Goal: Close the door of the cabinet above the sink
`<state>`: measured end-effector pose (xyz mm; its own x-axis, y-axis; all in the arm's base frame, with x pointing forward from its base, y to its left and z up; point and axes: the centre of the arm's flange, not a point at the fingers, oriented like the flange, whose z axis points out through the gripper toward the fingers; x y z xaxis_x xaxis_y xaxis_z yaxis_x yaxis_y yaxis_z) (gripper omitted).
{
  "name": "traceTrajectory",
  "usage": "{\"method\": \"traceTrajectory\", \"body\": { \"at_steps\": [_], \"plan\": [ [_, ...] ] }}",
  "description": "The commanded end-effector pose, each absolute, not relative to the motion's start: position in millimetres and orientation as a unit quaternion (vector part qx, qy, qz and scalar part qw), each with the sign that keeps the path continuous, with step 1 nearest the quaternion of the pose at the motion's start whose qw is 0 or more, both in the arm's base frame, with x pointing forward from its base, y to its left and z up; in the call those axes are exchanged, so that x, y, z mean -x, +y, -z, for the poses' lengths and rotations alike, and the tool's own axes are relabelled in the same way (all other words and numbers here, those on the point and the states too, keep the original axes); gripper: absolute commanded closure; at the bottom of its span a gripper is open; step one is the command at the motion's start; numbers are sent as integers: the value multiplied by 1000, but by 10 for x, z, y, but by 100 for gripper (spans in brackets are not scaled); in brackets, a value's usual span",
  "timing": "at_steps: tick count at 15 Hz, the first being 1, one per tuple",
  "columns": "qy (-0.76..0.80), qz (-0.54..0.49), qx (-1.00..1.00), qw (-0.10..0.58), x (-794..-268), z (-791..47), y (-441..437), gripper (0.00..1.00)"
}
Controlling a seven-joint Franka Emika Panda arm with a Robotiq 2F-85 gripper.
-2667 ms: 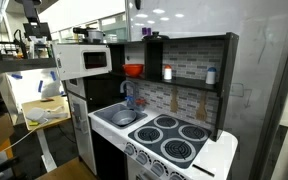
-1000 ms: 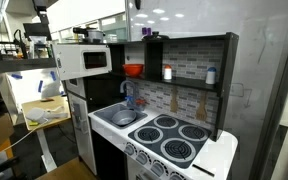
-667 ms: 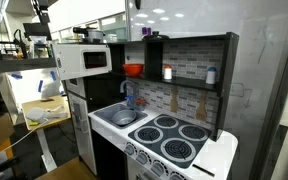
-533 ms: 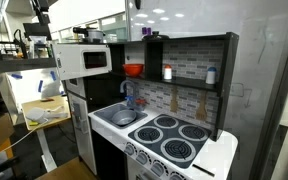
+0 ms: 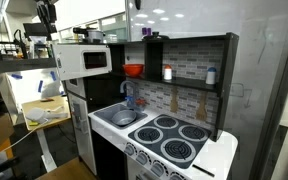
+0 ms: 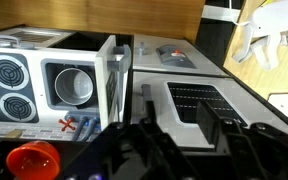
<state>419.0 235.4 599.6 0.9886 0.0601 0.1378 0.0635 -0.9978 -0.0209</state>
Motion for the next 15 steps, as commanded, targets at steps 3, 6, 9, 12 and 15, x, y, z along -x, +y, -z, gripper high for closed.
{"method": "traceTrajectory", "body": {
  "at_steps": [3, 6, 9, 12, 15],
  "plan": [
    [-56, 78, 995, 20, -4407, -5904, 2395, 97],
    [-58, 74, 995, 25, -4473, -5798, 2401, 100],
    [-64, 62, 996, 26, -4506, -5664, 2407, 100],
    [-72, 47, 996, 21, -4511, -5513, 2393, 100],
    [-83, 37, 996, 11, -4485, -5367, 2370, 100]
  ]
}}
